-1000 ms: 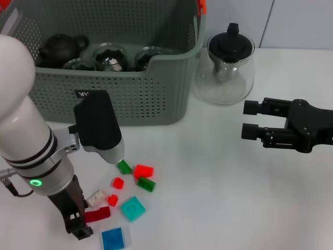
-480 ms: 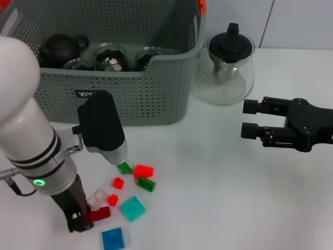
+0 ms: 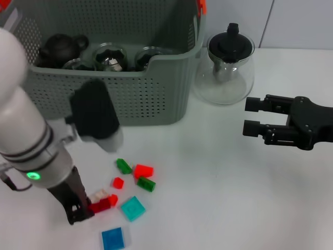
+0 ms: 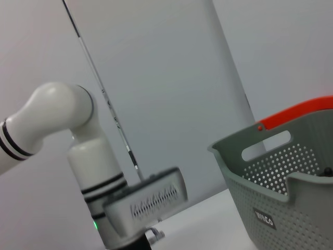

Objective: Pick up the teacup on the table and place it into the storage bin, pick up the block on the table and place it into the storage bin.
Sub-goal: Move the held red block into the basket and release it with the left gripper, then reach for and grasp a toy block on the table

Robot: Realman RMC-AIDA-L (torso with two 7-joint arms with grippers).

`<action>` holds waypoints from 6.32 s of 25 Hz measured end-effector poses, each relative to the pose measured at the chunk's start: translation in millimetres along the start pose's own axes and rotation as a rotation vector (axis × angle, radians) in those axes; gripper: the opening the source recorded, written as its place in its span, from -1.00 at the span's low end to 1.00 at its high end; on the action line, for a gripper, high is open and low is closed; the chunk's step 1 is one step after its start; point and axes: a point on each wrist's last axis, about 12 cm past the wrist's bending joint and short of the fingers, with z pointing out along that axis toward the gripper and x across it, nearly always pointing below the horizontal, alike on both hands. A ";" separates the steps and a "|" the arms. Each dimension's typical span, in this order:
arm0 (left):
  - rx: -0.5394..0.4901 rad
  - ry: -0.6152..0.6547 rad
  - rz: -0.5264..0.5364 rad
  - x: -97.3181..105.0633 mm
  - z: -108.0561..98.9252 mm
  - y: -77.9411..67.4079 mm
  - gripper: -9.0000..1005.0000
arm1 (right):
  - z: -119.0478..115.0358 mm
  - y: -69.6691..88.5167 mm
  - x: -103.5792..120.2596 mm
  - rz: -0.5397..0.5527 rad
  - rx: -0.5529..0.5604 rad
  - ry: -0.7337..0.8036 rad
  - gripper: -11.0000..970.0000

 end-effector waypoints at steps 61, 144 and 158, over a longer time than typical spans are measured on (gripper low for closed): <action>-0.504 -0.541 -0.506 -60.9 -42.9 173.5 -0.36 | 8.3 -4.2 -6.2 -0.018 0.000 0.005 0.64; 0.082 -0.084 0.152 -10.6 20.3 -26.2 0.31 | -3.2 -6.3 -7.5 -0.010 0.037 -0.016 0.64; 0.069 -0.093 0.163 -12.6 19.0 -25.2 -0.11 | -4.1 -6.8 -8.7 -0.013 0.043 -0.024 0.64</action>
